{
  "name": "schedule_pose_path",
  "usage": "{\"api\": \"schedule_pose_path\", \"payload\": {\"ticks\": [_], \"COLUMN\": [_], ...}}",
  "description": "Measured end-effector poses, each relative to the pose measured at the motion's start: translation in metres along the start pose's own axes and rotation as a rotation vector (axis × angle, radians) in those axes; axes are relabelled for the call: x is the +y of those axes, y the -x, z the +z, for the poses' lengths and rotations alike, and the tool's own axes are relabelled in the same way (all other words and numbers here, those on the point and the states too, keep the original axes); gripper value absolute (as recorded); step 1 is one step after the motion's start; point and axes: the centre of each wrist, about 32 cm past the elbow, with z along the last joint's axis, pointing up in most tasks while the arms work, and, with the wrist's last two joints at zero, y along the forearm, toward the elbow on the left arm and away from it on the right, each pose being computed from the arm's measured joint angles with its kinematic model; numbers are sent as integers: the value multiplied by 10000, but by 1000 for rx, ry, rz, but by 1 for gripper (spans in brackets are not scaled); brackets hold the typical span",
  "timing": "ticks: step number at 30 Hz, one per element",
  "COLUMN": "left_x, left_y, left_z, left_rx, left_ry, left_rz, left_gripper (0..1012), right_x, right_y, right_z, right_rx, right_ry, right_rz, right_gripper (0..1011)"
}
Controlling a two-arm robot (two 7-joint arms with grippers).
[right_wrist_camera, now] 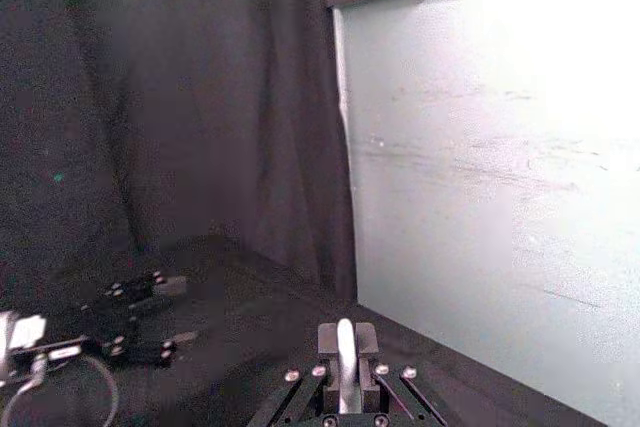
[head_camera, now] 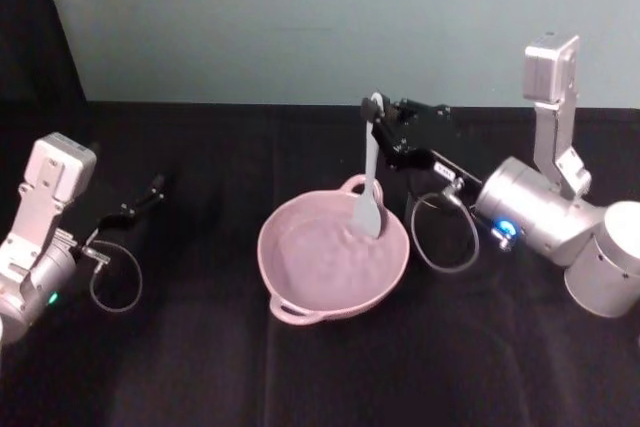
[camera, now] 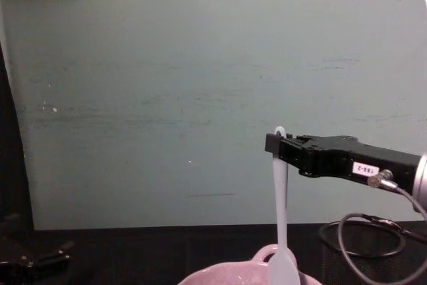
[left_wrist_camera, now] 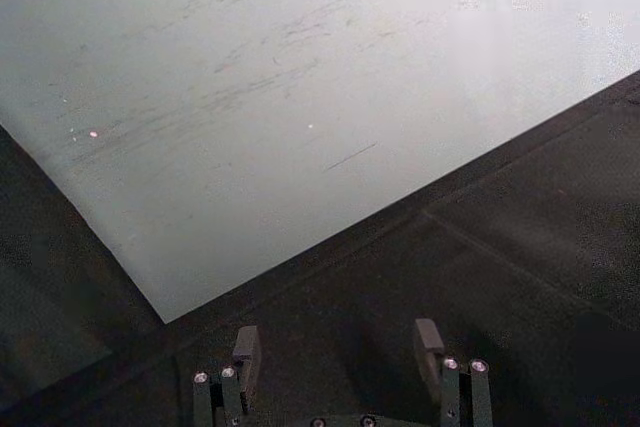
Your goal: Use the one hand to pick up the spoon and stir the clear water in the bowl.
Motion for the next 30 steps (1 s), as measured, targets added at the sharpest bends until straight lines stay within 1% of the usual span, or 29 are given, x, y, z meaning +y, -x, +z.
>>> {"api": "schedule_pose_path", "payload": {"ticks": [2,3,4,6,9,10,11,17,21,23,27,30], "left_x": [0,0,0,0,0,0,0,0,0,0,0,0], "left_y": [0,0,0,0,0,0,0,0,0,0,0,0], "left_z": [0,0,0,0,0,0,0,0,0,0,0,0], "left_rx": [0,0,0,0,0,0,0,0,0,0,0,0], "left_ry": [0,0,0,0,0,0,0,0,0,0,0,0], "left_rz": [0,0,0,0,0,0,0,0,0,0,0,0], "left_gripper": [1011,1011,1011,1011,1011,1011,1011,1011,1011,1011,1011,1011], "right_x": [-47,-47,-65,-81,-102,-102,-106,-70,-22,51,134,234], "right_y": [68,68,110,153,280,280,323,466,508,522,509,460], "right_z": [30,30,38,43,41,41,36,-4,-27,-53,-103,-178], "right_rx": [-10,-10,-12,-12,-6,-6,-2,20,34,48,76,109], "right_ry": [1,1,1,1,0,0,-1,-7,-11,-19,-32,-44], "right_rz": [15,15,24,33,65,65,77,121,140,154,161,156], "right_gripper": [110,109,110,110,109,109,110,109,109,110,109,109]}}
